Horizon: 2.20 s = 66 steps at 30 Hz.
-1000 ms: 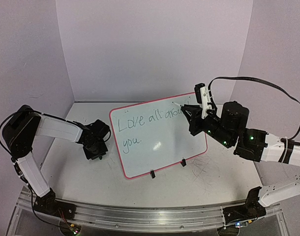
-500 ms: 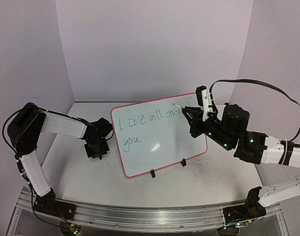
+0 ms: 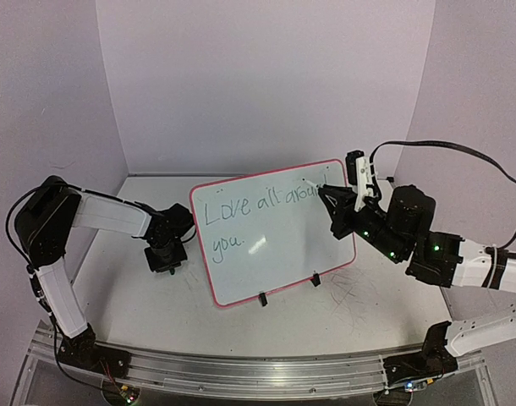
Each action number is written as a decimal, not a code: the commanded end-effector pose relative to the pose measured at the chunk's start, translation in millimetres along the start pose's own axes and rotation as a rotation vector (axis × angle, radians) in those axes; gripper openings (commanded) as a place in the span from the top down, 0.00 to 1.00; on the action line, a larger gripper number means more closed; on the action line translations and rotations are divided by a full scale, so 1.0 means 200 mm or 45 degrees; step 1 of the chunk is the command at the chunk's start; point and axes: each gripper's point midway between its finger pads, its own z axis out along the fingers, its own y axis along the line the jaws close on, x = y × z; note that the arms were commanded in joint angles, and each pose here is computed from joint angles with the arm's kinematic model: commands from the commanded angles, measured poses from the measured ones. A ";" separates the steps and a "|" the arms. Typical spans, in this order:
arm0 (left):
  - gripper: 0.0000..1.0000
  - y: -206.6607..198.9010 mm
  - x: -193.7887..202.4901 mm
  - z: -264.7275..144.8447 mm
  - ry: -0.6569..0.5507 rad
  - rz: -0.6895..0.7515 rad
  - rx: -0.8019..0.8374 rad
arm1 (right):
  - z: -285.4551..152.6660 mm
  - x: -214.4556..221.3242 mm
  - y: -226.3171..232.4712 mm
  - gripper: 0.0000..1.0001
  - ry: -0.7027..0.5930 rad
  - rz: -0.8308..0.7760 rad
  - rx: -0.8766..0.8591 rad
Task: Write a sentence on the whiteboard
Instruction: Pick up the pen cap from the center of the board, then insert the whiteboard marker without the cap into the center of the board.
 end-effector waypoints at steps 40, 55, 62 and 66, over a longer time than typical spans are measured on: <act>0.94 0.23 -0.32 -1.17 -0.478 -0.403 0.835 | 0.22 -0.10 0.54 1.00 0.038 -0.040 -0.356; 0.98 -0.18 -0.42 -1.83 -0.485 -0.357 1.750 | 0.45 -0.10 1.23 1.00 0.035 0.208 -0.516; 1.00 -0.25 -0.40 -1.86 -0.355 -0.417 1.855 | 0.54 -0.12 1.17 1.00 -0.028 0.233 -0.249; 1.00 -0.24 -0.40 -1.82 -0.317 -0.486 1.845 | 0.56 -0.14 1.07 1.00 -0.062 0.237 -0.103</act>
